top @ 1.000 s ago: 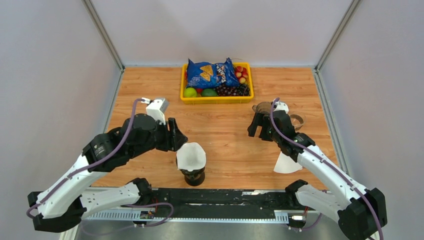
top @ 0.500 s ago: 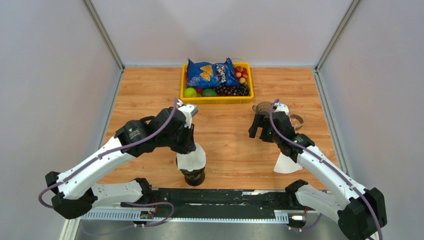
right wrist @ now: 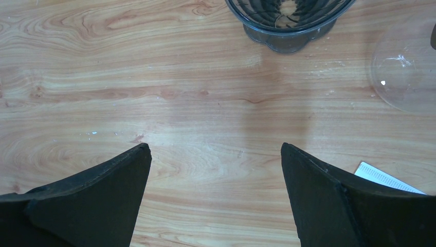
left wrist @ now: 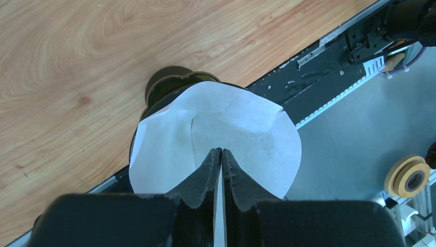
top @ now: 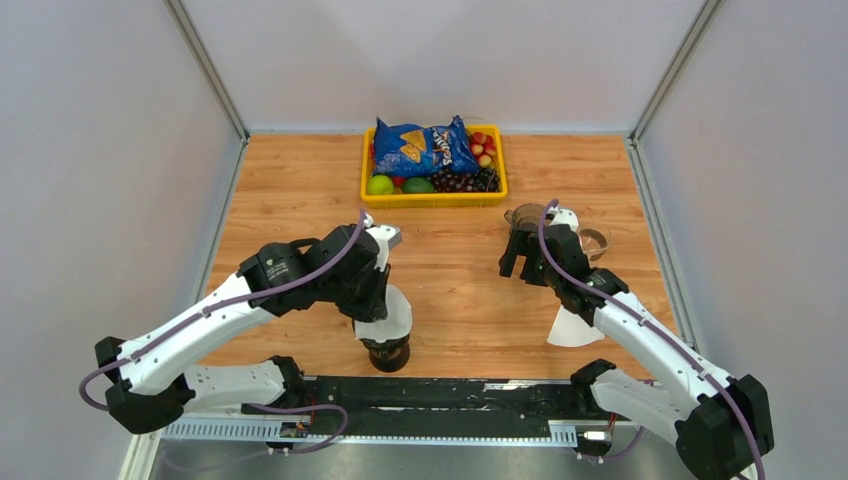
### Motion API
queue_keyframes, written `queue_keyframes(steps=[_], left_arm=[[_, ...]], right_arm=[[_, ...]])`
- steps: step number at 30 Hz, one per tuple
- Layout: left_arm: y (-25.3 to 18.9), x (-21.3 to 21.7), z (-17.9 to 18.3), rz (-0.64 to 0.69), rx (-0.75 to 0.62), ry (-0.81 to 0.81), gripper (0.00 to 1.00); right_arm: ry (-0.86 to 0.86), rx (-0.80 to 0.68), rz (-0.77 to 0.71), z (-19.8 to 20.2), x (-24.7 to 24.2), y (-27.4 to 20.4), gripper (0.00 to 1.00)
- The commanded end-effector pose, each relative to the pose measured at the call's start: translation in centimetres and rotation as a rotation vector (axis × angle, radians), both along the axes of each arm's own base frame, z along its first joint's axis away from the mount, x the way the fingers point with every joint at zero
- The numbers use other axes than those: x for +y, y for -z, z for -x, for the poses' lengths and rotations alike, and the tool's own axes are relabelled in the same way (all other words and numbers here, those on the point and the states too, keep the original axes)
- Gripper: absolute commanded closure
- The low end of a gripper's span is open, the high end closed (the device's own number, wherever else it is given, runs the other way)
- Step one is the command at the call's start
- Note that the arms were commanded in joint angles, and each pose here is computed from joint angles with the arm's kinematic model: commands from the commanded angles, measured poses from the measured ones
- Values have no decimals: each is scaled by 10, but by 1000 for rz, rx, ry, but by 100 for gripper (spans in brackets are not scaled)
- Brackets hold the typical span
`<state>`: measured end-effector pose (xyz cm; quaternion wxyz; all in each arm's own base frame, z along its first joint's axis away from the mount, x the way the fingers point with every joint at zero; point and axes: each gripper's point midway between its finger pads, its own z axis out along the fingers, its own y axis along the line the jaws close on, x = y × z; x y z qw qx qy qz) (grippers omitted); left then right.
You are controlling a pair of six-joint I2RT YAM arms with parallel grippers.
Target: Place the coffee filter in the dripper
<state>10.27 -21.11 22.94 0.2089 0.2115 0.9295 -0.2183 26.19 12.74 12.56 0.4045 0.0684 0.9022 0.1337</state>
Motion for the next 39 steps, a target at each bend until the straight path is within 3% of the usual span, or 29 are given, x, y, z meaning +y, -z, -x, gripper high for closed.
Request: queue_keyframes(steps=[1,39], left_arm=[[5,-6,5,-13,43,19,87],[49,-6,7,-86,97,20,87]], right_arm=[[18,-42,1,-6,-4,-5,0],[22,-32,1,-6,-4,0,0]])
